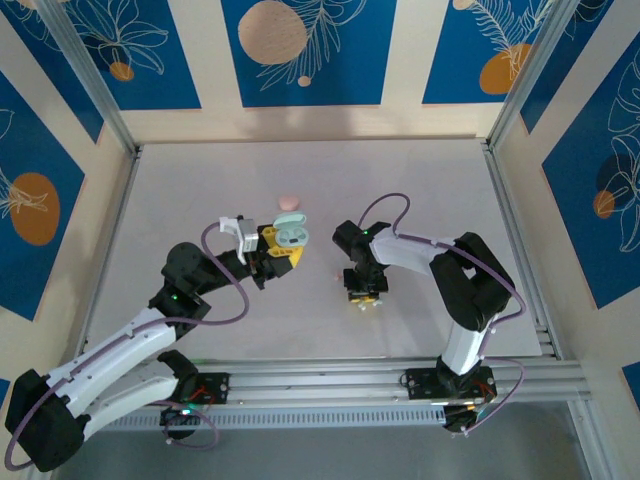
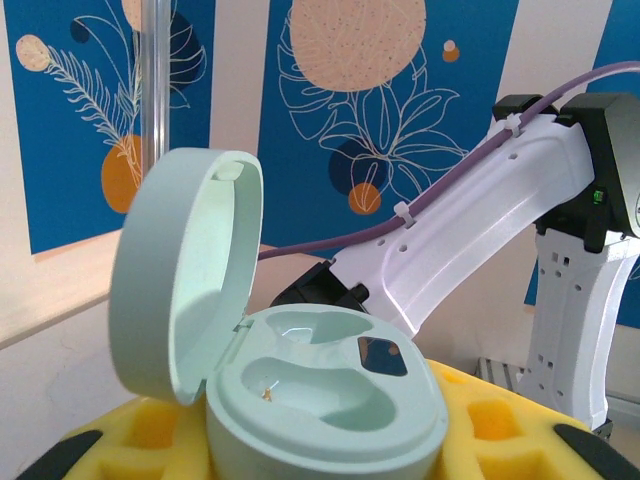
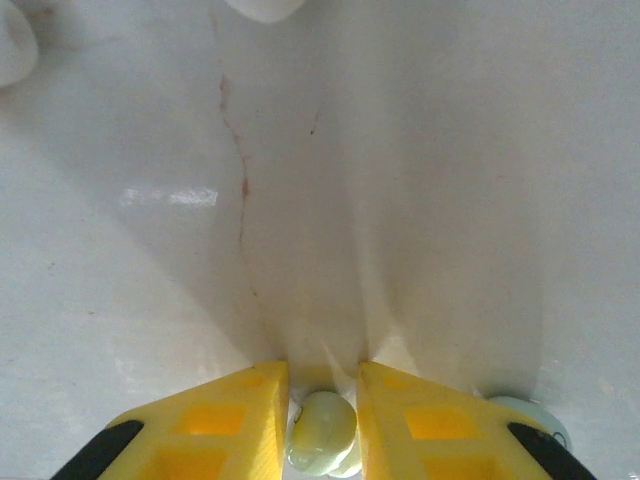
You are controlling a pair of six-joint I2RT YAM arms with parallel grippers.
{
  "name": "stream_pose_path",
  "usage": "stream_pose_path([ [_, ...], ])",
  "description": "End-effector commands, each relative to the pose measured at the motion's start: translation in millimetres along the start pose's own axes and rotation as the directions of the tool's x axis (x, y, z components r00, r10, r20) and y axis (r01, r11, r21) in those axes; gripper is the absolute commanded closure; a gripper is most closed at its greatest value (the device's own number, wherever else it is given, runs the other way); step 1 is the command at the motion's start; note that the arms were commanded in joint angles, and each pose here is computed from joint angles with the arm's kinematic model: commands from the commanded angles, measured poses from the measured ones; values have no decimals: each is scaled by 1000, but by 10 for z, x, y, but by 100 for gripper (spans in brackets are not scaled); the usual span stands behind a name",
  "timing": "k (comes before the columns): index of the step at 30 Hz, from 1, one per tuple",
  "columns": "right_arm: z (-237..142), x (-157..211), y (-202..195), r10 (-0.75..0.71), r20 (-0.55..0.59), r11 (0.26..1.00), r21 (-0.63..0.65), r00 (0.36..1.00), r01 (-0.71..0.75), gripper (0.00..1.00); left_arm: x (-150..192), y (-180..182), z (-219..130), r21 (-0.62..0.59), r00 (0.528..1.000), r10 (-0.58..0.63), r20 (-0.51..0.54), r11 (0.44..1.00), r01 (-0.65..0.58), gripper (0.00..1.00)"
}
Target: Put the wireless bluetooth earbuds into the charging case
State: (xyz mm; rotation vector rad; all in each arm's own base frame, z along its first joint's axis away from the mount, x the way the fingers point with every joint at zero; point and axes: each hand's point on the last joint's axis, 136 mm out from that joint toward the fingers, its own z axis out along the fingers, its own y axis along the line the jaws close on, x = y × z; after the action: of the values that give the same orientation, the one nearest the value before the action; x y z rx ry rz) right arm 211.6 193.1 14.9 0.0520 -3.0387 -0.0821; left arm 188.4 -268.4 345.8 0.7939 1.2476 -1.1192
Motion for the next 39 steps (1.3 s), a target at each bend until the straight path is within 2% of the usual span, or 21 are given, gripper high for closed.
stream_pose_path([
  [1, 13, 28, 2, 0, -19, 1000, 18, 1000, 0, 74, -70, -45, -13, 8, 999, 28, 25, 1000, -29, 76],
  [32, -21, 89, 29, -2, -31, 1000, 4, 1000, 2, 73, -79, -45, -9, 8, 999, 24, 26, 1000, -24, 76],
  [39, -23, 95, 41, 1, -31, 1000, -6, 1000, -1, 78, -89, -49, -5, 11, 999, 23, 27, 1000, -24, 76],
])
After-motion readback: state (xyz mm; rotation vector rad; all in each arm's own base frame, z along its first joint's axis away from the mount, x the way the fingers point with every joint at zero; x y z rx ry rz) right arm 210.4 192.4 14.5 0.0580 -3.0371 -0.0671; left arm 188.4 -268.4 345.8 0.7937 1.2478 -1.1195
